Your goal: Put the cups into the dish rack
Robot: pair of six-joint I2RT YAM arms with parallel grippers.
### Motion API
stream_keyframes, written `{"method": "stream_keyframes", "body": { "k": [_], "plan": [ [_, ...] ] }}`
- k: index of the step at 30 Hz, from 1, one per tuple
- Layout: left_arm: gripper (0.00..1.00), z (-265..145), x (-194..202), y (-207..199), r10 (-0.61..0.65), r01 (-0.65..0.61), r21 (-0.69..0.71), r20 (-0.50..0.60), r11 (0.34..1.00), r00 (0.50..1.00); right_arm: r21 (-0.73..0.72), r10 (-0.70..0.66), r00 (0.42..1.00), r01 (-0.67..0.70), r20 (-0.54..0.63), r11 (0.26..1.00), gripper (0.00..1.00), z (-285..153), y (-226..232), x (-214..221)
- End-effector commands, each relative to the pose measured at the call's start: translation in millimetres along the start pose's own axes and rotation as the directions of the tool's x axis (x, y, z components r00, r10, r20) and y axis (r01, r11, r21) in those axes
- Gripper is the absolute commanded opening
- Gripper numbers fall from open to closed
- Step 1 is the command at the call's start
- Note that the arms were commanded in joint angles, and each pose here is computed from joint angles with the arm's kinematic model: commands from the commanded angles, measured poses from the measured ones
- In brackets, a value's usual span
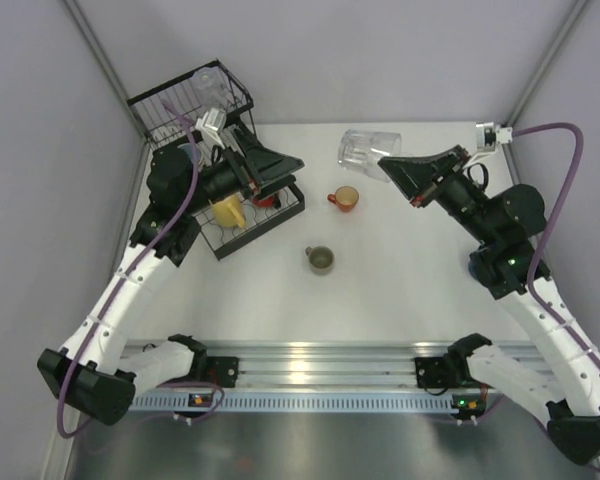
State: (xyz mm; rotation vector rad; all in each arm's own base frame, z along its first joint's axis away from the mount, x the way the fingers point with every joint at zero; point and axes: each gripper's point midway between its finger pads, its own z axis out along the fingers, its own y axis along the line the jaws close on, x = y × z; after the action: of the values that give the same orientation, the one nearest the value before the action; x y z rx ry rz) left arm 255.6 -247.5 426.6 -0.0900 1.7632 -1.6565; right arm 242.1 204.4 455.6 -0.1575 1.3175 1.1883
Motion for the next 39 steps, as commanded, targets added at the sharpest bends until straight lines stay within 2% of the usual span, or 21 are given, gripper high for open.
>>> {"method": "stream_keyframes", "body": {
  "k": [1, 9, 21, 25, 26, 28, 33, 37, 39],
  "plan": [
    [0.97, 6, -5, -12, 0.033, -0.034, 0.063, 0.027, 0.997, 0.999, -0.107, -0.004, 0.999, 0.009, 0.052, 0.994, 0.00, 9, 30, -9],
    [0.98, 13, -10, -14, 0.026, -0.030, 0.086, 0.044, 0.996, 0.999, -0.172, 0.010, 1.000, -0.005, 0.029, 0.985, 0.00, 24, 53, 0],
    [0.97, 25, 6, 18, -0.044, 0.043, 0.040, 0.029, 0.998, 0.999, -0.271, 0.007, 1.000, -0.007, -0.001, 0.962, 0.00, 41, 66, 16],
    [0.97, 25, 12, 14, -0.076, 0.073, 0.106, 0.024, 0.992, 0.997, -0.305, 0.037, 0.999, -0.046, -0.033, 0.951, 0.00, 43, 69, 28],
    [0.95, 23, 10, 2, -0.055, 0.048, 0.164, 0.036, 0.985, 0.998, -0.311, 0.039, 0.999, -0.046, -0.028, 0.949, 0.00, 43, 69, 29],
    [0.93, 22, 12, 2, -0.066, 0.060, 0.177, 0.031, 0.982, 0.997, -0.319, 0.044, 0.998, -0.053, -0.036, 0.946, 0.00, 41, 70, 35],
    [0.91, 19, 21, 1, -0.044, 0.040, 0.213, 0.013, 0.976, 0.999, -0.283, 0.039, 0.999, -0.046, -0.030, 0.958, 0.00, 35, 64, 52],
    [0.92, 20, 26, 10, -0.072, 0.073, 0.201, -0.012, 0.977, 0.997, -0.269, 0.040, 0.998, -0.050, -0.044, 0.962, 0.00, 23, 60, 77],
    [0.90, 19, 28, 7, -0.073, 0.076, 0.213, -0.025, 0.974, 0.997, -0.245, 0.043, 0.999, -0.046, -0.021, 0.968, 0.00, 20, 56, 76]
  ]
}}
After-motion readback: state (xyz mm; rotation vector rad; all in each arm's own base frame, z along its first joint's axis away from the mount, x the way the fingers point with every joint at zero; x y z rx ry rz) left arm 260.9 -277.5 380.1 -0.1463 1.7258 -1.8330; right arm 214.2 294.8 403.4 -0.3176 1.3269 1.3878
